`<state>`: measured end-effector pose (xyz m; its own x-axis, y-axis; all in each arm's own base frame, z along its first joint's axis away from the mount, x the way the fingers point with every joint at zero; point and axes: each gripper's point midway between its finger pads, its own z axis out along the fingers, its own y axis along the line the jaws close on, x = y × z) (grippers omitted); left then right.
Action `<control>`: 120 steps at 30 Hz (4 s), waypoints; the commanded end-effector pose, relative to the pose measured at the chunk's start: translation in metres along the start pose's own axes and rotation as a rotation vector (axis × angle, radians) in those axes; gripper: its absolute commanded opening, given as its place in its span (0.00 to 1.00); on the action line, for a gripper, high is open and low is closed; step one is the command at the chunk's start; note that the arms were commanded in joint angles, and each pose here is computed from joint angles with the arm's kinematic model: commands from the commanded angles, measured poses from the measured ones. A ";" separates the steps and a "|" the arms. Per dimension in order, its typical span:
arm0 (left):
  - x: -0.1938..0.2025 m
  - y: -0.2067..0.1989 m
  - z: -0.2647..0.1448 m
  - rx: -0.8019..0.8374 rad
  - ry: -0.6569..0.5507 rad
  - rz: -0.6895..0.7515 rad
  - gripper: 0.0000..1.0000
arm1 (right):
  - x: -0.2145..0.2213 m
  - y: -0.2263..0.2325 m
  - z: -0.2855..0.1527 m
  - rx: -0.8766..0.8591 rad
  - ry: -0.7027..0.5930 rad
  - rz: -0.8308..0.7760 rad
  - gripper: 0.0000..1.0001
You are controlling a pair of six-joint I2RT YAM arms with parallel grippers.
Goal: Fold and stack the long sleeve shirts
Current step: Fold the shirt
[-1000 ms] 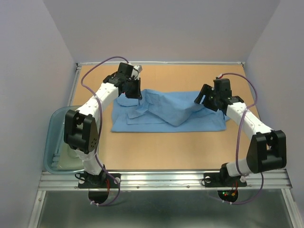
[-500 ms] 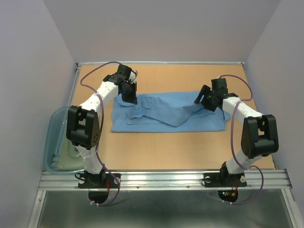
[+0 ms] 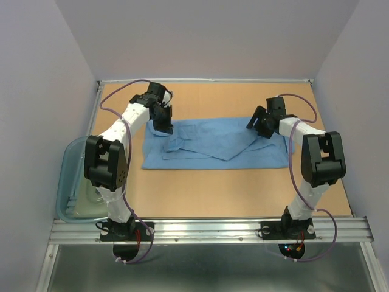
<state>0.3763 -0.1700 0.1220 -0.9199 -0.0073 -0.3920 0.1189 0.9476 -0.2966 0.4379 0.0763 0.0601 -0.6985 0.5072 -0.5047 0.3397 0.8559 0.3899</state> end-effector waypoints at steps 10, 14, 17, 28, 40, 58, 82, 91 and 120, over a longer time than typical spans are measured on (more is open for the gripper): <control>-0.001 0.021 -0.011 -0.055 0.004 -0.017 0.00 | -0.049 -0.003 0.008 0.053 -0.145 -0.008 0.72; 0.001 0.026 -0.003 -0.074 0.037 -0.015 0.00 | -0.063 -0.012 -0.008 0.080 -0.197 -0.018 0.72; 0.000 0.032 0.000 -0.104 0.041 -0.018 0.00 | -0.076 -0.013 -0.023 0.088 -0.246 -0.036 0.72; -0.017 0.032 0.003 -0.127 0.019 -0.030 0.62 | -0.083 0.011 -0.053 -0.026 -0.265 -0.081 0.72; -0.045 -0.045 -0.097 0.042 -0.331 0.015 0.75 | -0.061 0.013 -0.051 -0.138 -0.163 0.002 0.65; 0.064 -0.273 0.012 0.366 -0.459 0.804 0.75 | -0.059 0.002 -0.026 -0.255 -0.118 0.165 0.52; 0.174 -0.216 0.139 0.380 0.098 0.879 0.12 | -0.038 -0.087 0.044 -0.158 -0.069 0.317 0.20; 0.206 -0.195 0.135 0.418 0.216 0.892 0.00 | -0.086 -0.083 0.035 -0.175 -0.171 0.263 0.19; 0.108 -0.256 0.054 0.397 -0.160 0.760 0.42 | -0.048 0.007 -0.044 -0.458 -0.078 0.169 0.26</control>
<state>0.2591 -0.4317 0.1233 -0.4652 0.4981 -0.7318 0.8481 0.4877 -0.2072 0.4492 0.0434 0.1282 -0.5820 0.6535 -0.4840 0.1321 0.6633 0.7366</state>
